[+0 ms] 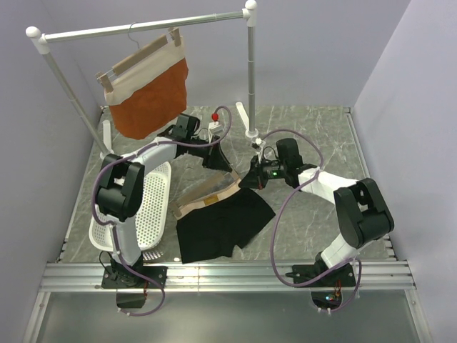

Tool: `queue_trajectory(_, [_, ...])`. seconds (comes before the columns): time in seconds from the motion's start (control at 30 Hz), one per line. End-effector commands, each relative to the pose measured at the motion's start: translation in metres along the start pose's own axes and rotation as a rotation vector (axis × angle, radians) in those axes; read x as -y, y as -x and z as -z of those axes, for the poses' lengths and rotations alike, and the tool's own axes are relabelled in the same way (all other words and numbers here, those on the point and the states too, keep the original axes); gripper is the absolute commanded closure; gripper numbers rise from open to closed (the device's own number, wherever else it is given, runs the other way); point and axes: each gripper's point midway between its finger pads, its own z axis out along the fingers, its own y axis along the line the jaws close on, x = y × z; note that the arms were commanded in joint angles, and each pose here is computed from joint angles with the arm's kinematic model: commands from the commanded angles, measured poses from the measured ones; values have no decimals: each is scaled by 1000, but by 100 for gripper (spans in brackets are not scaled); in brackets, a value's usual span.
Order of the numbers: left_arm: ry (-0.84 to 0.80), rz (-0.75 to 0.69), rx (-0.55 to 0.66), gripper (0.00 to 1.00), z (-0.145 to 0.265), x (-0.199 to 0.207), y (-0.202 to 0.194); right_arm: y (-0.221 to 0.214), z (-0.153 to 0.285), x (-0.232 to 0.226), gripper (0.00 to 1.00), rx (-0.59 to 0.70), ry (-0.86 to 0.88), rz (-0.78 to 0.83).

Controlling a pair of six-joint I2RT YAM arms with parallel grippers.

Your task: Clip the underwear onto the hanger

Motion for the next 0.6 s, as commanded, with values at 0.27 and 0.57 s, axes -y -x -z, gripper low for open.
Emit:
queue_trajectory(0.27, [-89, -224, 56, 100, 9, 31, 26, 17, -2, -12, 100, 19, 61, 92])
queue_trajectory(0.57, [-116, -247, 60, 100, 9, 34, 28, 27, 0, -22, 100, 35, 89, 124])
